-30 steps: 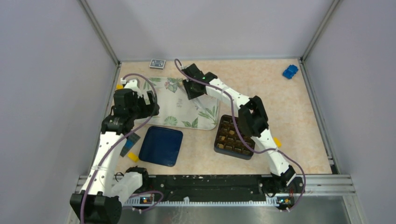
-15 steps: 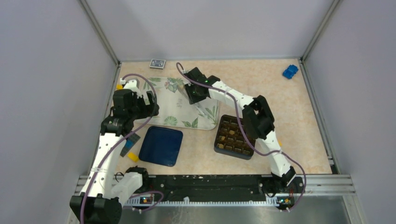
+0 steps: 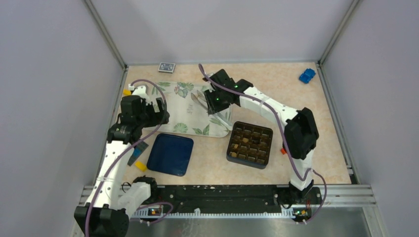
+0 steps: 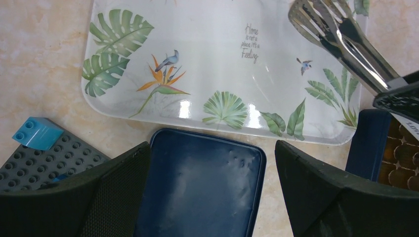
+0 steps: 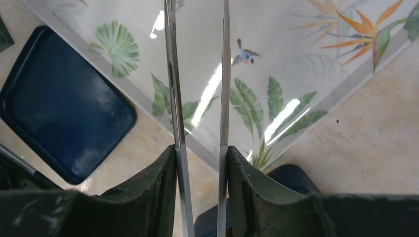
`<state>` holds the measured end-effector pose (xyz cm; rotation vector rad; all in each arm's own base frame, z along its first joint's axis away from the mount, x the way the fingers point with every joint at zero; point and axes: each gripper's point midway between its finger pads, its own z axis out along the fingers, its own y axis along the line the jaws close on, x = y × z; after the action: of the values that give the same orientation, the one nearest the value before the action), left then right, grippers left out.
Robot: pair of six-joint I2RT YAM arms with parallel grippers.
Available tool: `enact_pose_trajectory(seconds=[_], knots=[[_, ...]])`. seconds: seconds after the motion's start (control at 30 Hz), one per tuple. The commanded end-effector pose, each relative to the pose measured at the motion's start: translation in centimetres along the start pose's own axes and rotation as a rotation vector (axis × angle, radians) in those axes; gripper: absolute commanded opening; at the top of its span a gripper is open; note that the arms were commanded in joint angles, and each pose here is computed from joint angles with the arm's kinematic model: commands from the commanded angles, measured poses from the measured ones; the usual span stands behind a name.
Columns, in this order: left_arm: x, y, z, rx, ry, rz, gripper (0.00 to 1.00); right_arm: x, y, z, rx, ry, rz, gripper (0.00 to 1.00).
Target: Pack the chocolate
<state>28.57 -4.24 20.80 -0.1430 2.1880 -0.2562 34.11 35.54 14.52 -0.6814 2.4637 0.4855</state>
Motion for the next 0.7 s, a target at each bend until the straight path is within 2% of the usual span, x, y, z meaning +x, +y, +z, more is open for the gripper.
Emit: enact_pose_trajectory(seconds=[0.0,0.27,0.4,0.67], knots=[[-1.2,-0.4,0.0,0.021,-0.039,0.001,0.99,-0.4,1.1,-5.9,-0.032,-0.062,-0.026,0.12],[-0.9,-0.5,1.0,0.023,-0.012,-0.005,0.99,5.1,-2.1,-13.4,0.100,-0.016,-0.032,0.14],[-0.5,-0.6,1.6,0.032,0.004,-0.014,0.99,9.3,-3.0,-17.2,0.122,0.039,-0.007,0.14],[-1.1,-1.7,3.2,0.082,0.026,-0.055,0.99,16.5,-5.5,-22.5,0.252,0.114,0.153,0.15]])
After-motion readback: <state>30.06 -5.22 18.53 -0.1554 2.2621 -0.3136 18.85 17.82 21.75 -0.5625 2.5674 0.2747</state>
